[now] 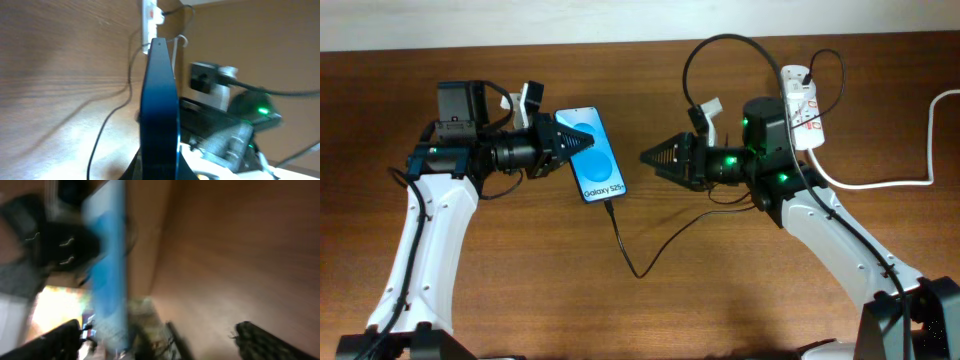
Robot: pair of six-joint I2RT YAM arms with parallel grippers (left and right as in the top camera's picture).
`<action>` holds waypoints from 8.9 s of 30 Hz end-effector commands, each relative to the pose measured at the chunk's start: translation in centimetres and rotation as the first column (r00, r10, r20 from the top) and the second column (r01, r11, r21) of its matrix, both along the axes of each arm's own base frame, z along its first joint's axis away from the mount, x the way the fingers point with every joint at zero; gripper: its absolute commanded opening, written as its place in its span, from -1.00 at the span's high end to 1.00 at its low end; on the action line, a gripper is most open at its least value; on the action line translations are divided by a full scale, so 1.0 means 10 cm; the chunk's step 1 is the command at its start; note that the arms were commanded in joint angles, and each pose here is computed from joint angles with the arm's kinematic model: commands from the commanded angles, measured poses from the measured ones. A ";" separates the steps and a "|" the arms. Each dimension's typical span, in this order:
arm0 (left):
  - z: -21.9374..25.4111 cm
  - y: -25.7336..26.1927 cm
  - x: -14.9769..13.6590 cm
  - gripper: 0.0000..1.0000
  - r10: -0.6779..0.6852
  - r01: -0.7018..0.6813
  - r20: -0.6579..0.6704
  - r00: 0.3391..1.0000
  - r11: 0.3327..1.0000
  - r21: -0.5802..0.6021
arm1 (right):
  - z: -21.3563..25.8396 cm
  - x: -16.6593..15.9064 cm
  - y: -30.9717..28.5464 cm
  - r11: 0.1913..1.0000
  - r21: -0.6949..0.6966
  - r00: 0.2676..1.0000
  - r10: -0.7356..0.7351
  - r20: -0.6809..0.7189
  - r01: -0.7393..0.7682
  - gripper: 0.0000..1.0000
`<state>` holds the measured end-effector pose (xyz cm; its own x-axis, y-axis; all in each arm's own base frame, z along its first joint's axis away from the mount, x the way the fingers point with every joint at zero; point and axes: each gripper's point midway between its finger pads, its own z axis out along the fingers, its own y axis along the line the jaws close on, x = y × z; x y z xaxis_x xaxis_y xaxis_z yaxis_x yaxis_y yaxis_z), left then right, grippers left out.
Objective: Plug charger to phone and switch on socket
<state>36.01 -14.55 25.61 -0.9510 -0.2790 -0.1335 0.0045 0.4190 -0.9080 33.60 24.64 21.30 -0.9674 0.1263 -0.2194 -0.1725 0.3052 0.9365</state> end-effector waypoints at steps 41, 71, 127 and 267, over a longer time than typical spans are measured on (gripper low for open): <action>-0.47 -0.28 0.07 1.00 -0.024 0.032 -0.056 0.998 0.989 0.142 | -1.62 -0.24 -0.54 0.846 -0.530 0.985 -0.027 -0.168 -0.067 0.04; -0.66 -0.30 0.12 1.00 -0.115 0.109 0.020 0.993 0.977 0.183 | -0.28 -0.22 -0.82 0.959 0.207 0.972 0.161 0.171 -0.195 0.89; -2.06 -0.23 0.65 0.89 -0.103 0.117 -0.071 0.992 0.964 0.240 | -0.90 -0.22 -1.07 0.963 -0.249 0.995 0.094 -0.042 -0.102 0.92; 0.55 1.41 -2.00 -0.99 0.162 -0.441 0.415 0.895 0.449 0.777 | -0.08 -0.25 -2.52 0.414 -0.815 0.732 -0.681 0.019 0.406 0.91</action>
<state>17.52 -0.94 32.05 -0.7232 -0.2216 -0.6541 -0.1602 0.9751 -0.1533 31.95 1.53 18.47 -0.8538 0.4752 -0.2127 0.4089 0.8649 0.2912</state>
